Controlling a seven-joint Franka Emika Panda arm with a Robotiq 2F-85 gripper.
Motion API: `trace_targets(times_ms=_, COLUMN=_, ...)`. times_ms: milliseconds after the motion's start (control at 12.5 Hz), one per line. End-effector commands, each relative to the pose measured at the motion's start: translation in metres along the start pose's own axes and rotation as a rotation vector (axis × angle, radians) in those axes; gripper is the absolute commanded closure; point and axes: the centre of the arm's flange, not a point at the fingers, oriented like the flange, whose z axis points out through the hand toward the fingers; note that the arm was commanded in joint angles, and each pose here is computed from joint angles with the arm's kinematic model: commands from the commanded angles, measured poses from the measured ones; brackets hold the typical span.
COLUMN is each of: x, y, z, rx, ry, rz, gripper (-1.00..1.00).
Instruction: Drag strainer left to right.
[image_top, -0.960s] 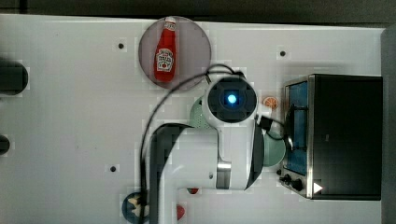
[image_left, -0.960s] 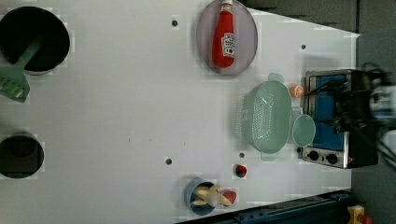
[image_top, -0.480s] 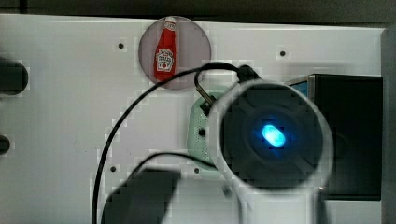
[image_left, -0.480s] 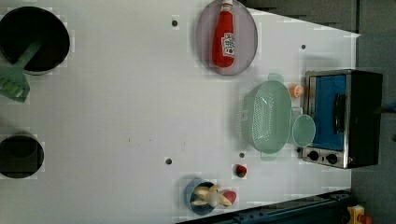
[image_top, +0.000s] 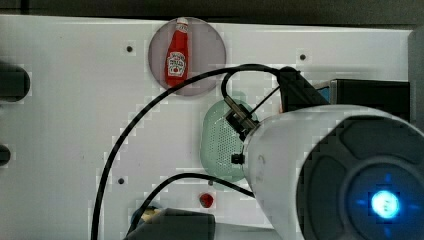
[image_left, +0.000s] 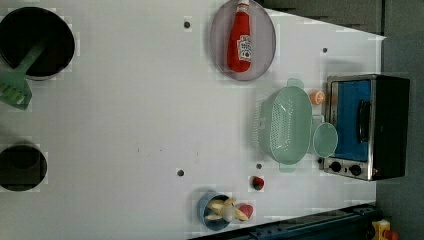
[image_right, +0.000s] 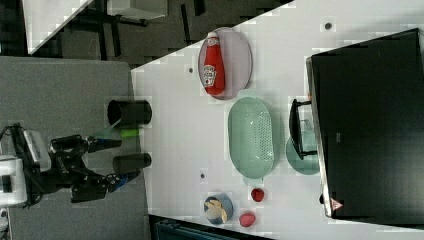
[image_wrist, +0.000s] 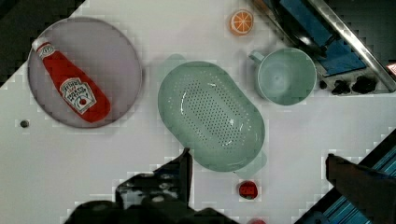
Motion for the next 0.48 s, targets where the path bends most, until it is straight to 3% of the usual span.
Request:
trace_targets(times_ms=80, x=0.0007, y=-0.0115, z=0.0394, rx=-0.067, ry=-0.070, rz=-0.047, gripper=-1.00)
trace_targets(times_ms=480, x=0.0032, y=-0.0146, z=0.0467, rx=-0.078, ry=-0.080, rz=-0.047, gripper=-1.00)
